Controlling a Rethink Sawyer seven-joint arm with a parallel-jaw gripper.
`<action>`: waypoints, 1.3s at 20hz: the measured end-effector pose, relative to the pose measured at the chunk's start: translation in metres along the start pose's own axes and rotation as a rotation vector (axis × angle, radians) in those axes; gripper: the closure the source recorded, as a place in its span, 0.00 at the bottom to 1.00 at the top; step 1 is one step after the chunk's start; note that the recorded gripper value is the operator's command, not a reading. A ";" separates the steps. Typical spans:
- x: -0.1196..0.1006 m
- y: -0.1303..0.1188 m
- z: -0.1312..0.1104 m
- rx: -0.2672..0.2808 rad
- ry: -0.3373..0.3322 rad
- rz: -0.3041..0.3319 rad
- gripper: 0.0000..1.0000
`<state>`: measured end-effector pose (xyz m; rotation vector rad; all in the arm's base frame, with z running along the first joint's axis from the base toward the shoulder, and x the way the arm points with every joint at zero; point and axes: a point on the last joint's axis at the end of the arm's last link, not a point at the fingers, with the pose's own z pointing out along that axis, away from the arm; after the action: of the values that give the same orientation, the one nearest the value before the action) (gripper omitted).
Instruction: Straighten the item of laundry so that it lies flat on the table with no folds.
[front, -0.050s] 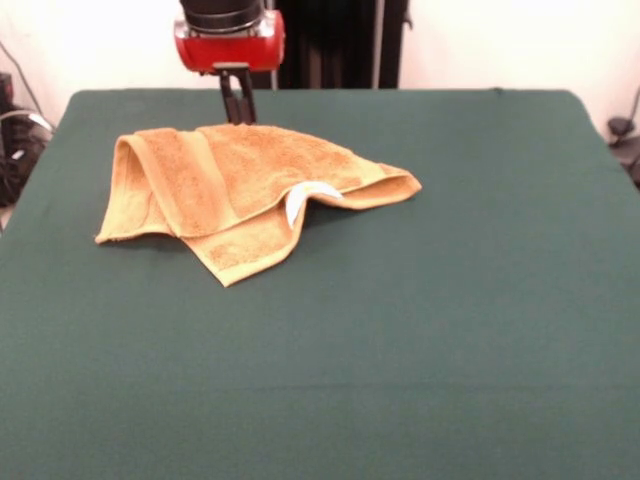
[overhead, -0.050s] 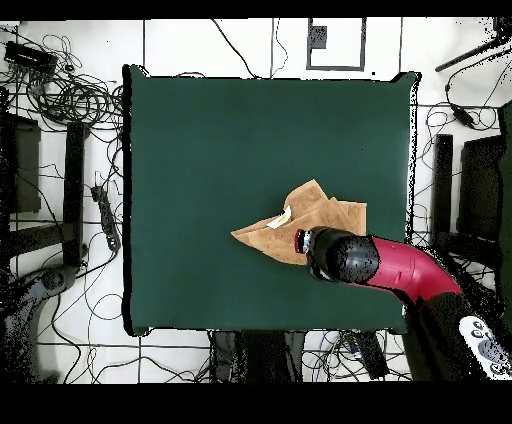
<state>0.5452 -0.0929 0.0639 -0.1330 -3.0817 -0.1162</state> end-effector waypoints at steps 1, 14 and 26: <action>0.000 0.002 0.001 -0.002 0.002 -0.002 1.00; -0.008 0.034 0.006 -0.005 0.001 -0.050 1.00; -0.038 0.032 0.020 -0.012 -0.046 -0.036 1.00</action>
<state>0.5849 -0.0629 0.0441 -0.0825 -3.1308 -0.1354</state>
